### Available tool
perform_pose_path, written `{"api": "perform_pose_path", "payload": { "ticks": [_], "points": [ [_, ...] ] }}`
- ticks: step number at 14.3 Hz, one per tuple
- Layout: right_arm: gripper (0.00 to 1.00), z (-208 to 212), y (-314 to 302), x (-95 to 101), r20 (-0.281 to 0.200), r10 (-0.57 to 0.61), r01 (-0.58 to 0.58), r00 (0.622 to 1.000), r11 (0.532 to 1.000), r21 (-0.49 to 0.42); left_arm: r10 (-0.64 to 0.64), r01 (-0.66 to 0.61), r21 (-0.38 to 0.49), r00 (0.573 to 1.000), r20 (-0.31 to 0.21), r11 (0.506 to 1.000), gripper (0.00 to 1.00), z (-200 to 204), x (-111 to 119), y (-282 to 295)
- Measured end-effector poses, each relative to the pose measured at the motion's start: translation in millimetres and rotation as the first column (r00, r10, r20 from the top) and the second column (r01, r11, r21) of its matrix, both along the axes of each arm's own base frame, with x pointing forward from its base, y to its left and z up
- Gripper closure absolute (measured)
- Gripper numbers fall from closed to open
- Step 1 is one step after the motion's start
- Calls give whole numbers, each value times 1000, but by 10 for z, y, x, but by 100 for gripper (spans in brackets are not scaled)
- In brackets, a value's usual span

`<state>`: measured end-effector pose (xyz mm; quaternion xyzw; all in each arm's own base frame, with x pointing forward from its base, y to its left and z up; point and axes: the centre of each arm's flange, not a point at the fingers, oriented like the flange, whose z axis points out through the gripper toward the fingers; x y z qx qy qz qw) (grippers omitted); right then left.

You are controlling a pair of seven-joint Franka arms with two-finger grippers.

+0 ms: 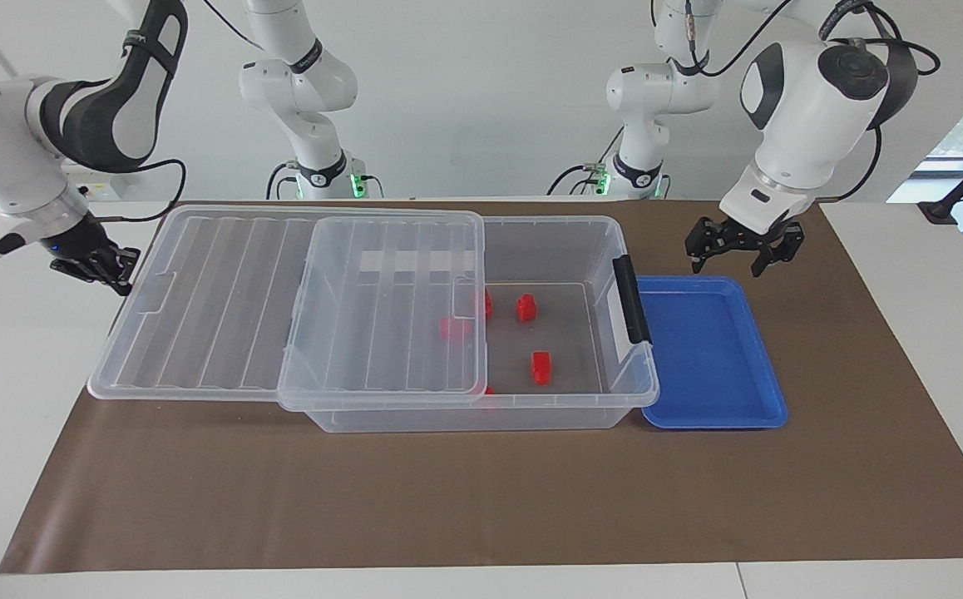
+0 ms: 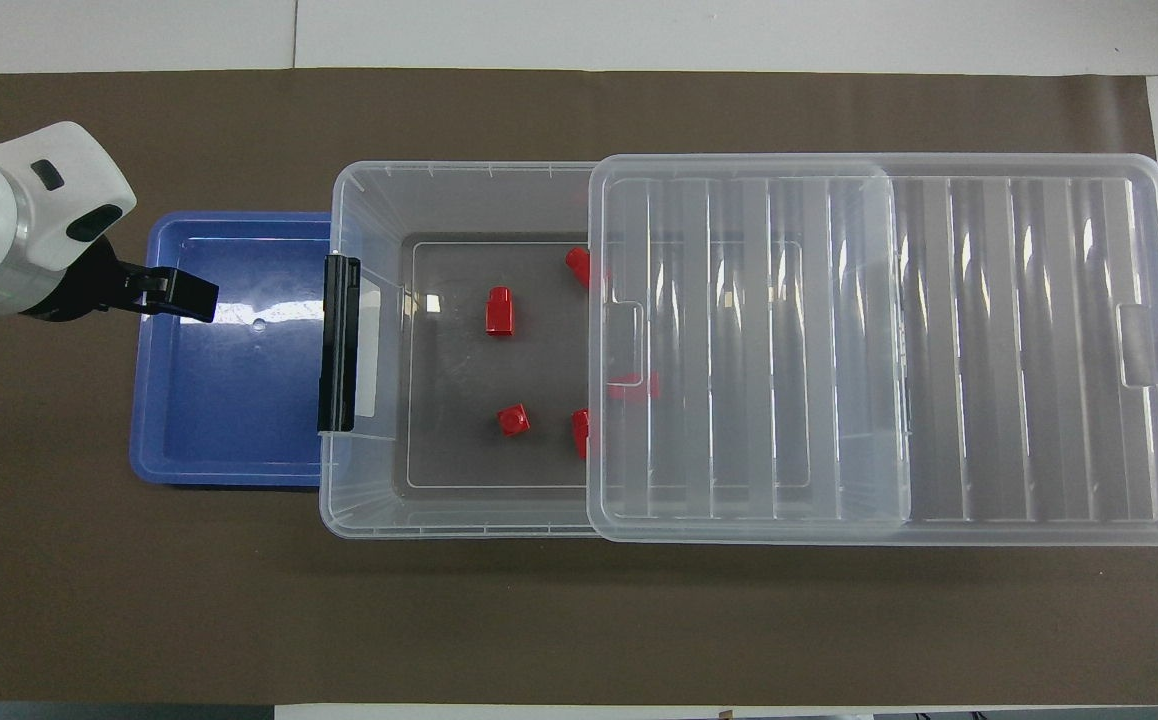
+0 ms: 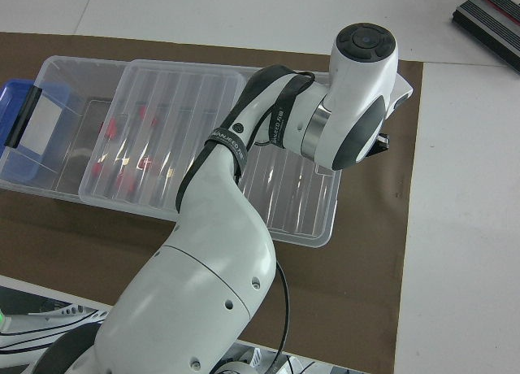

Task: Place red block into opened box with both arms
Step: 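Withdraw the left gripper back over the blue tray, then slide the clear lid back over the box with the right gripper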

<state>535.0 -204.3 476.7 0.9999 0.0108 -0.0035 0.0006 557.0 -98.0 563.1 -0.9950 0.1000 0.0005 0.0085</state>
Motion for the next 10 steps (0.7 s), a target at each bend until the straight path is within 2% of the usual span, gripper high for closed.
{"api": "perform_pose_path", "payload": {
  "ticks": [7, 10],
  "points": [
    [99, -6, 258, 88, -1, -37, 37, 999, 999, 3, -7, 7, -5, 1000, -17, 1000, 0, 387, -29, 205],
    [99, -49, 839, 231, -10, -93, 93, 996, 996, 6, -7, 7, -3, 999, -52, 1000, 0, 377, -80, 205]
  ]
}}
